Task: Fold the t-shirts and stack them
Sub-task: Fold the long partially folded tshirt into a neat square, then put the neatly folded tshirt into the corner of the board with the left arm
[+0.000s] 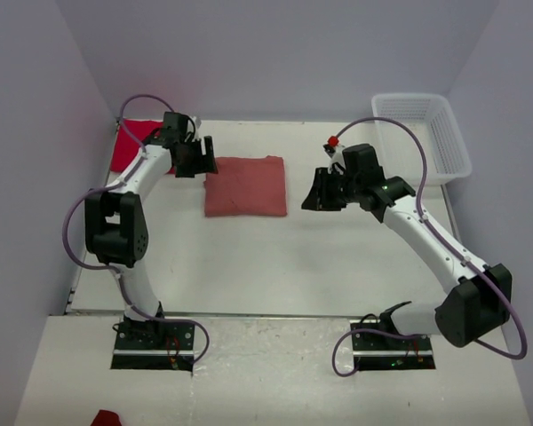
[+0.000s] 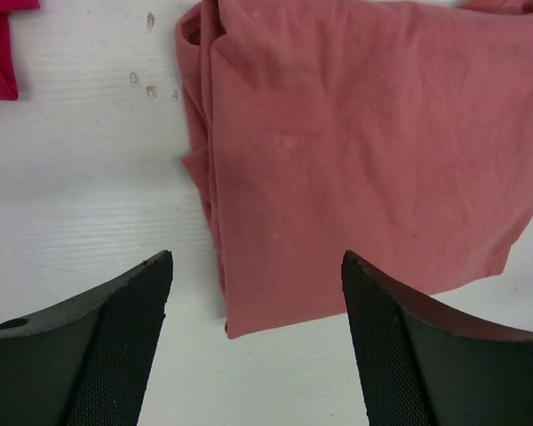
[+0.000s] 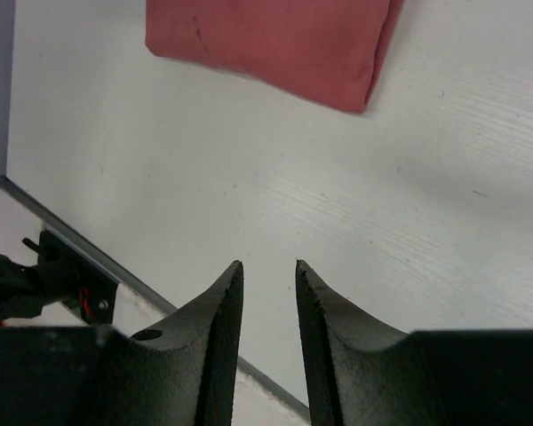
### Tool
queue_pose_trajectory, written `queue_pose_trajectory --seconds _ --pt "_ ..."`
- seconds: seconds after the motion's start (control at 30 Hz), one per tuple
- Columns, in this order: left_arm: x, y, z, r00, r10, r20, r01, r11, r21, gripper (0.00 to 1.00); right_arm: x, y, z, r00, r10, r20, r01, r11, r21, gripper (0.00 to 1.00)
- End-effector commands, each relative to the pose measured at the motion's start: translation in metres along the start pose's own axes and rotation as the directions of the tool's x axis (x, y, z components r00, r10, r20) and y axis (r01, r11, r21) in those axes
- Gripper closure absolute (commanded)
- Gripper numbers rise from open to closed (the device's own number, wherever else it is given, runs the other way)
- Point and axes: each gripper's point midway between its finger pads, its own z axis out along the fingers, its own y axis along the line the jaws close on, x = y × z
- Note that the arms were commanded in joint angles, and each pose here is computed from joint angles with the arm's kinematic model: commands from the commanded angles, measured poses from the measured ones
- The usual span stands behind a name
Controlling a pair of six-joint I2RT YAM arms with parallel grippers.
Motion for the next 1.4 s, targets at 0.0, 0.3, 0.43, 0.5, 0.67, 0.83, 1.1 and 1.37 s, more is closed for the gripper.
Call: queue_pose_trajectory --seconds 0.0,0.3,0.43,0.5,0.67,0.83,1.1,1.37 --pt "-0.005 0.009 0.000 1.000 0.024 -0.005 -0.024 0.999 0.031 0.22 -0.004 -0.012 -0.013 0.997 -0.045 0.062 0.039 0.996 0.083 0.68" --pt "0.011 0.042 0.029 0.994 0.003 -0.106 0.011 0.992 0.124 0.20 0.010 -0.027 -0.009 0.995 -0.076 0.069 0.069 0.993 0.099 0.68" --pt "0.014 0.046 0.041 0.992 -0.010 -0.123 0.034 0.981 0.193 0.20 0.009 -0.029 -0.008 0.995 -0.074 0.073 0.067 0.993 0.098 0.68" --pt "0.014 0.039 0.043 0.992 -0.014 -0.126 0.046 0.966 0.255 0.20 0.006 -0.027 -0.010 0.994 -0.079 0.079 0.072 0.993 0.094 0.68" --pt "0.022 0.029 0.046 0.989 -0.032 -0.147 0.084 0.928 0.364 0.20 0.000 -0.024 -0.014 0.991 -0.080 0.103 0.072 0.994 0.087 0.68" --pt "0.025 0.029 0.047 0.987 -0.052 -0.151 0.108 0.915 0.390 0.20 -0.002 -0.021 -0.015 0.991 -0.077 0.106 0.069 0.994 0.079 0.69" --pt "0.035 0.049 0.058 0.980 -0.062 -0.191 0.115 0.953 0.281 0.19 -0.005 -0.019 -0.026 0.986 -0.090 0.143 0.079 0.994 0.076 0.68" --pt "0.040 0.046 0.061 0.975 -0.067 -0.213 0.132 0.942 0.307 0.19 -0.002 -0.021 -0.023 0.987 -0.079 0.142 0.070 0.995 0.069 0.68"
